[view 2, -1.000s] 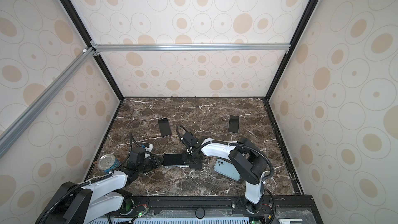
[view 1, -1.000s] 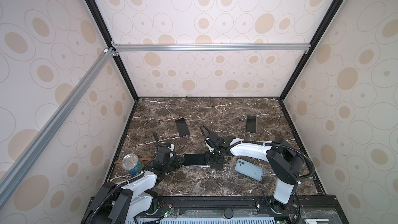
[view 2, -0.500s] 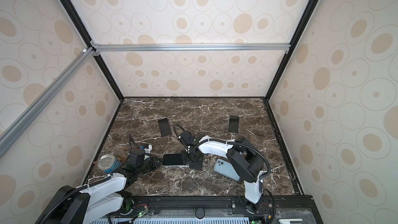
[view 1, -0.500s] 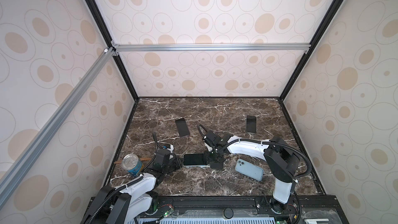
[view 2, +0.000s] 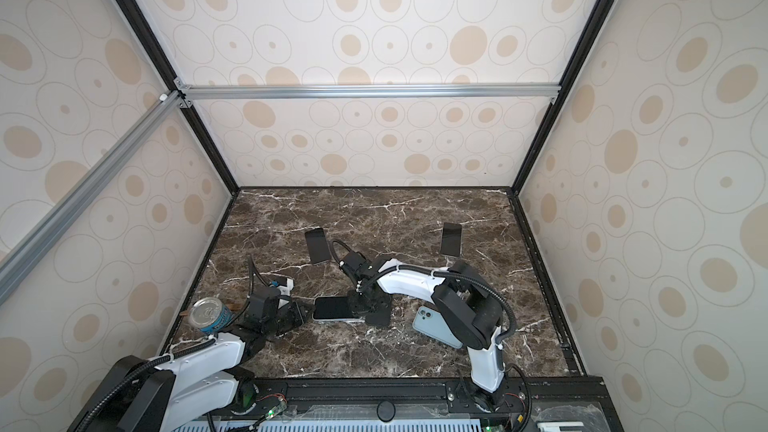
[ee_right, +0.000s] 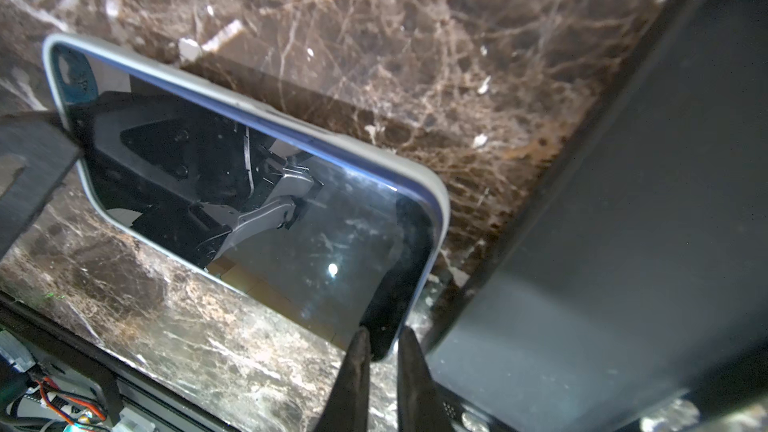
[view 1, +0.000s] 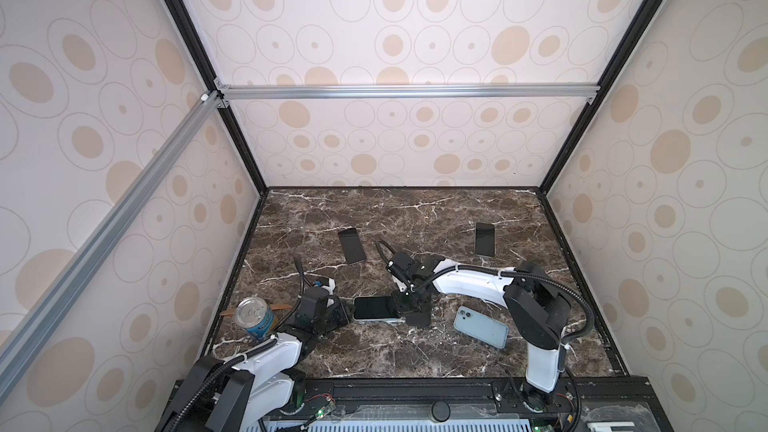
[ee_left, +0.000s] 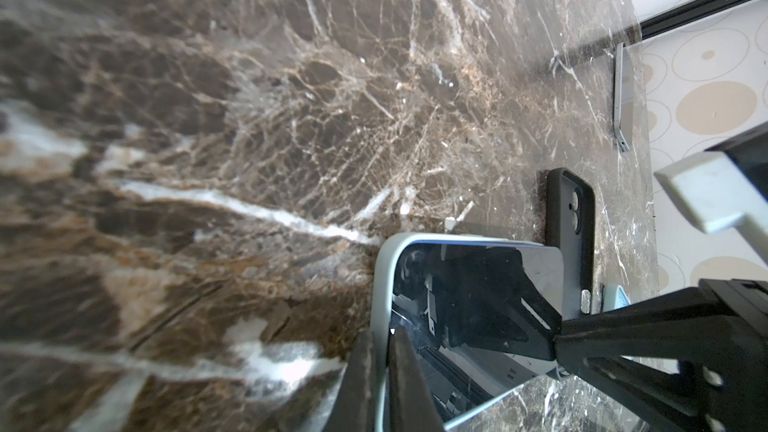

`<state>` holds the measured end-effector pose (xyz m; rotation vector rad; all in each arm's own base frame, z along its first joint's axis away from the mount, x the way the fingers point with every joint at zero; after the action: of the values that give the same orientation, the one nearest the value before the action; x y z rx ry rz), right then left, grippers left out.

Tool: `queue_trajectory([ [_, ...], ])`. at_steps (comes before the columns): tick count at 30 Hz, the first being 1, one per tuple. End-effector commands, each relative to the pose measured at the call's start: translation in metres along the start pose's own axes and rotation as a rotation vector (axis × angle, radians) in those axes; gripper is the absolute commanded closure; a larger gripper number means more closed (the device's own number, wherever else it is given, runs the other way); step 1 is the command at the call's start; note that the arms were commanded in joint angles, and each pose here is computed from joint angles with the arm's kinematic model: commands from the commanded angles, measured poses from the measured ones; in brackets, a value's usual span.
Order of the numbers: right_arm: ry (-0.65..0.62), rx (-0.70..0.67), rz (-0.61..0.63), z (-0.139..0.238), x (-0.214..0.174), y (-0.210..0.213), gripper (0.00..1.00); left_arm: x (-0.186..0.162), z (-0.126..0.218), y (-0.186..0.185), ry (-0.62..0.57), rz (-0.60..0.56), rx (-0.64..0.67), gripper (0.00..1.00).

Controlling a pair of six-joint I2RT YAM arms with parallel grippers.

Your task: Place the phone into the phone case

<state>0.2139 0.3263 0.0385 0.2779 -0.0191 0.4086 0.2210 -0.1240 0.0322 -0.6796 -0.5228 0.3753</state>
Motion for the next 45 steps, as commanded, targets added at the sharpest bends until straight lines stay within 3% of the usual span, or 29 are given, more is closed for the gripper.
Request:
queue_trajectory([
  [1,0.169,-0.151,0.045,-0.081,-0.047,-0.033,0.86,-0.023,0.0,0.022,0.082,0.028,0.083,0.9],
  [13,0.175,-0.175,0.064,-0.085,-0.05,-0.032,0.86,-0.017,0.002,0.02,0.05,0.023,0.085,0.9],
  [18,0.13,-0.245,0.135,-0.064,-0.039,-0.019,0.85,-0.013,0.001,0.018,0.038,0.023,0.082,0.9],
  [32,-0.022,-0.222,0.183,-0.015,-0.004,0.009,0.82,0.008,0.006,-0.002,-0.013,-0.036,0.073,0.9],
  [45,-0.191,-0.182,0.204,0.051,0.017,0.028,0.69,0.048,0.02,-0.036,-0.092,-0.158,0.085,0.86],
])
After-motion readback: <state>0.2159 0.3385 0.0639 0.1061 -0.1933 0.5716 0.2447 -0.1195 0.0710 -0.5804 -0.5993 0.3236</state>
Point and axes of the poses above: each gripper's point midway between its finger pads, its own z axis back along the fingers, its own y axis along the line the jaws close on, x = y × z, the point moved 2 cm from there along z, back along the fingers, and after that the axes turned 7 degrees about z, right-handed, at the moved point
